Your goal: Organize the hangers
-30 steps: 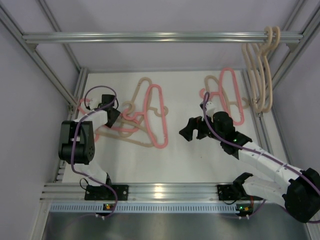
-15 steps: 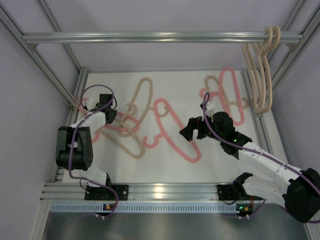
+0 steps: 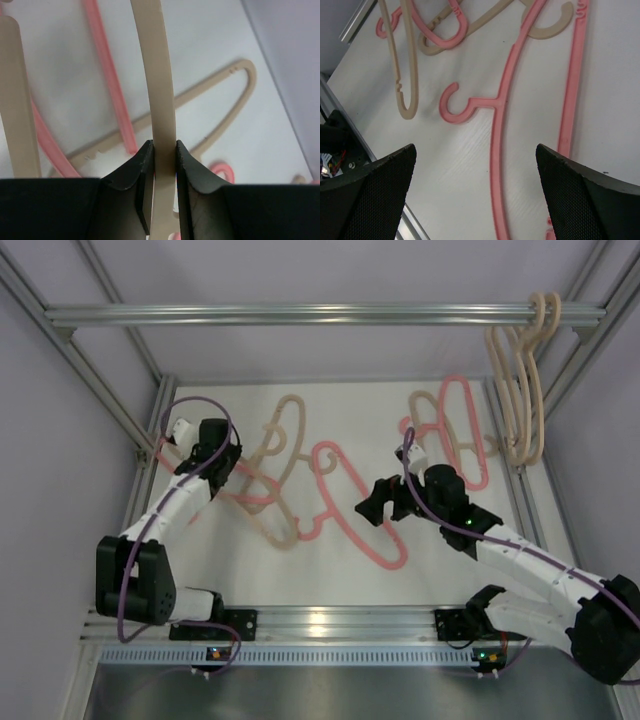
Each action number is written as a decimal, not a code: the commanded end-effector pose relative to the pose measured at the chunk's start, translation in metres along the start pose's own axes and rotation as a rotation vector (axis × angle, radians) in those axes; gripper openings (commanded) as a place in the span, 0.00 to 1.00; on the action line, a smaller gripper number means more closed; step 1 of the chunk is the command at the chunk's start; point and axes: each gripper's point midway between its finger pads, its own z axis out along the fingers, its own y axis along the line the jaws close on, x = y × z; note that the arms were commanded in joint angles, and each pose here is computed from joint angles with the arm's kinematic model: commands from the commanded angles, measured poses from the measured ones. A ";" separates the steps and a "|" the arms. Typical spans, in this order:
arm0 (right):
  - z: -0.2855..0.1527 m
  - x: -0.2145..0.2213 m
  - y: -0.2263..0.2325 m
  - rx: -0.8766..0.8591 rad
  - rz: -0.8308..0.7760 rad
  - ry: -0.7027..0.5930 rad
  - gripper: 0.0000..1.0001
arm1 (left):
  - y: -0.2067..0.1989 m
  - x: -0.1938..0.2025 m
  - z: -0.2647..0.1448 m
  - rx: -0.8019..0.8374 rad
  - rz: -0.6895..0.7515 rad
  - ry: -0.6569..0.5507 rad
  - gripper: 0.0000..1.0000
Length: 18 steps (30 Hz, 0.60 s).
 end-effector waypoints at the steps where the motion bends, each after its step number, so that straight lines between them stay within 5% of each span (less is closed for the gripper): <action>1: 0.003 -0.015 0.041 -0.143 -0.116 -0.068 0.99 | -0.061 -0.013 -0.047 0.200 -0.056 -0.024 0.00; 8: 0.016 -0.035 0.085 -0.196 -0.171 -0.144 0.99 | -0.094 0.020 -0.106 0.357 -0.119 0.055 0.00; 18: 0.063 -0.038 0.137 -0.256 -0.226 -0.155 0.92 | -0.093 0.021 -0.136 0.424 -0.211 0.082 0.00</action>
